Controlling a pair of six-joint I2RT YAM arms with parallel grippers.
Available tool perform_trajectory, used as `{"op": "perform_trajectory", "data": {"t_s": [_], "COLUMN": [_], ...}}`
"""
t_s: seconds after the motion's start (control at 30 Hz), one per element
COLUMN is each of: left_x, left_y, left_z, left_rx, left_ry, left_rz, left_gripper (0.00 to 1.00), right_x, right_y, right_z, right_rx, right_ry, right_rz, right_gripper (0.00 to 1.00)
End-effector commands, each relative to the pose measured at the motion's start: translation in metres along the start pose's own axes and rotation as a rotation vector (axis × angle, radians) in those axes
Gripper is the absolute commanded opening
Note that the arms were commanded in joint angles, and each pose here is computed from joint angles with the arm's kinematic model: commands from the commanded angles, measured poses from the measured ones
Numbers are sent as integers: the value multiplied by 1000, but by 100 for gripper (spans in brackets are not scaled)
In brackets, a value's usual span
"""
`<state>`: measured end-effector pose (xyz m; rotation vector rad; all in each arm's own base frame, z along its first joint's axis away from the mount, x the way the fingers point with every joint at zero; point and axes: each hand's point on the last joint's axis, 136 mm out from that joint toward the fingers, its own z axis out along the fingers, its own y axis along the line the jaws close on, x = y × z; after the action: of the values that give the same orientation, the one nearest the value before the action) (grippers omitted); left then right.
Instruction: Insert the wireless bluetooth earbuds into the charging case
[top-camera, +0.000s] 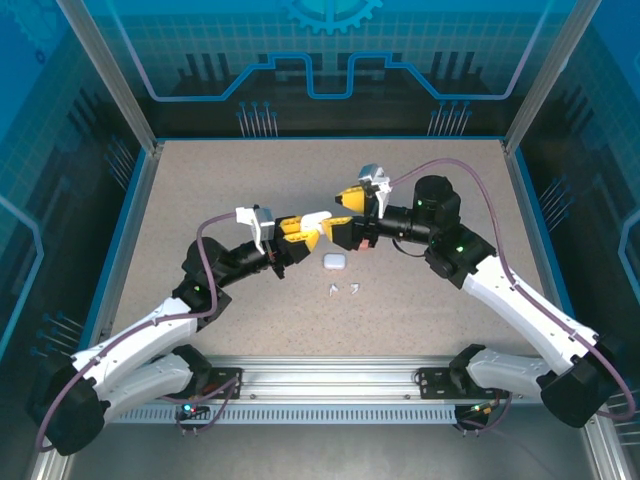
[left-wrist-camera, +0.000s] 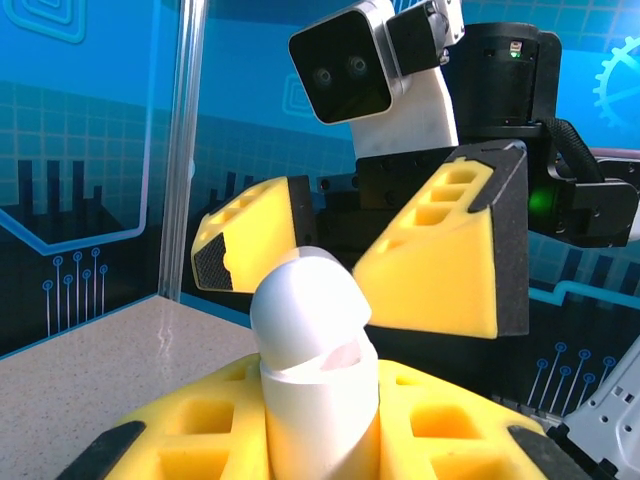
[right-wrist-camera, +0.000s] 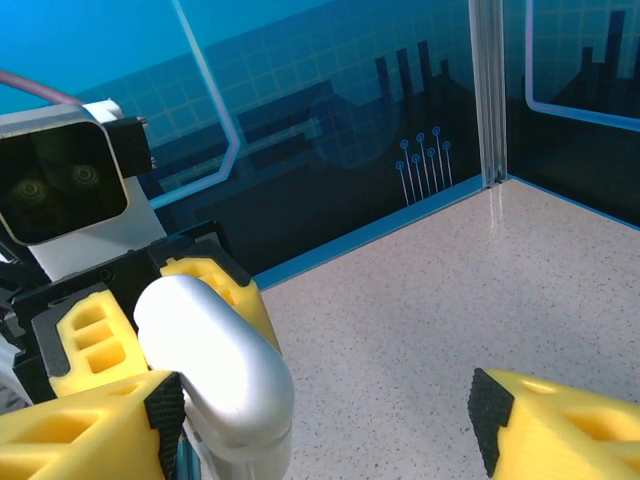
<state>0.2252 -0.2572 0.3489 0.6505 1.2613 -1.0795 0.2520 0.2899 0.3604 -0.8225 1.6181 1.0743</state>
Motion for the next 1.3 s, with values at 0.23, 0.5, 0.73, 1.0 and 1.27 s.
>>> {"op": "perform_trajectory", "data": {"t_s": [0.23, 0.5, 0.73, 1.0, 1.27], "left_x": [-7, -2, 0, -3, -6], "left_y": [-15, -11, -15, -22, -25], "left_z": [-3, -5, -18, -29, -36], "left_rx": [56, 38, 27, 31, 25], "left_ry": [-28, -20, -62, -81, -93], "left_rz": [60, 77, 180, 233, 244], "left_gripper": [13, 13, 12, 9, 9], "right_x": [-22, -27, 14, 124, 220], "right_y": [-15, -12, -55, -92, -98], "right_z": [-3, -22, -61, -81, -55], "right_rx": [44, 84, 441, 717, 800], "right_ry": [-32, -45, 82, 324, 690], "right_rz": [4, 31, 275, 602, 687], "right_gripper": [77, 78, 77, 73, 68]}}
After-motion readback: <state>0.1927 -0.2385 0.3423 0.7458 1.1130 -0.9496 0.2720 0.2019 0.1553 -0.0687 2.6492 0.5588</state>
